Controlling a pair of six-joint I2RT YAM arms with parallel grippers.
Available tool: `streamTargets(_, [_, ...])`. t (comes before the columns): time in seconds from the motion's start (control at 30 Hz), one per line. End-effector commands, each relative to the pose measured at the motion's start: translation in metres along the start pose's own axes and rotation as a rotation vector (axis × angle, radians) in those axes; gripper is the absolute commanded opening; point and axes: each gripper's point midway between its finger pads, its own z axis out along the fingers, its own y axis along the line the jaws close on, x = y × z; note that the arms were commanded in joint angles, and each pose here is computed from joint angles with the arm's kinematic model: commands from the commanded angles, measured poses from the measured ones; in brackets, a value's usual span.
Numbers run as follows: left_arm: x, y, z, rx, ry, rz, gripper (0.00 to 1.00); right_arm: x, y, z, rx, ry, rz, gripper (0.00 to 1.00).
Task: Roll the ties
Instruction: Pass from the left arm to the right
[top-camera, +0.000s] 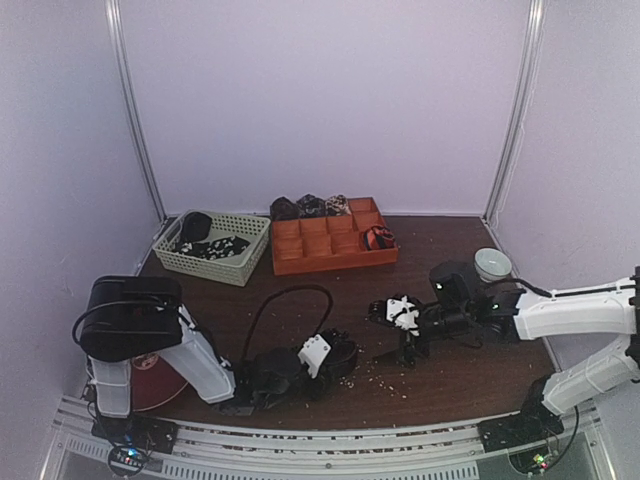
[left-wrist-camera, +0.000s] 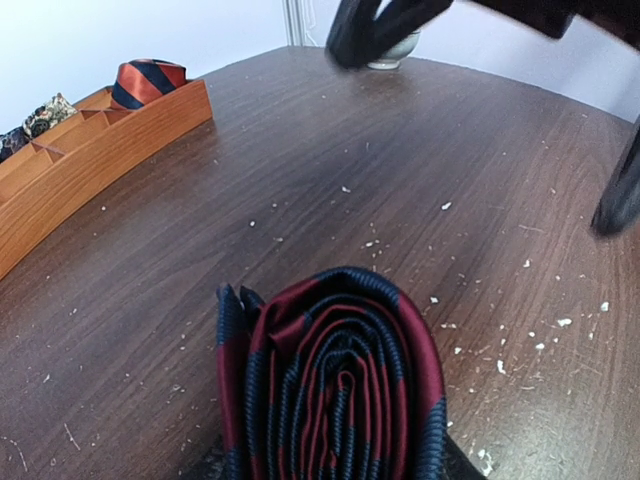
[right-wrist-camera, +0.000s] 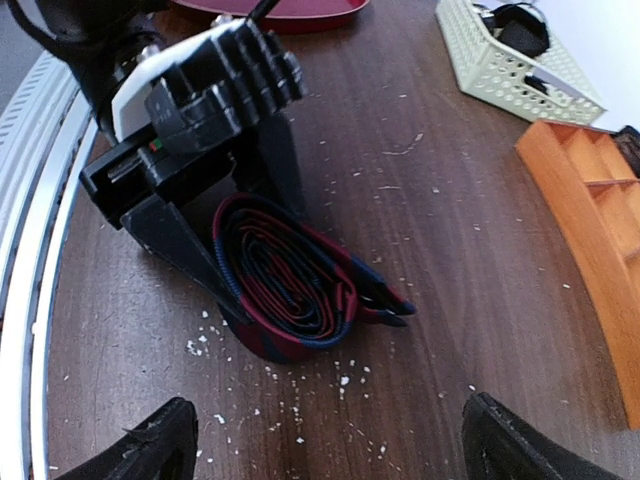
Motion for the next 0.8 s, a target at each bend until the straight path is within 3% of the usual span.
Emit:
streamTargets(0.0, [0.014,-0.001,-0.002,0.014,0.008,0.035,0.47,-0.008,0.005,0.018,-0.145,-0.060,-0.115,0.93])
streamTargets(0.17, [0.012,-0.003,0.001,0.015,0.003,0.043,0.46,-0.011,-0.003,0.044,-0.258,-0.090,-0.151,0.93])
streamTargets(0.23, [0.012,-0.003,0.001,0.016,0.003,0.043,0.46,-0.005,-0.003,0.058,-0.304,-0.070,-0.164,1.00])
streamTargets(0.3, [0.013,-0.003,0.001,0.015,0.004,0.043,0.46,-0.001,0.001,0.068,-0.369,-0.060,-0.176,1.00])
streamTargets(0.77, [0.017,0.005,0.000,-0.028,0.010,0.048,0.46,0.027,0.018,0.088,-0.666,-0.001,-0.208,0.93])
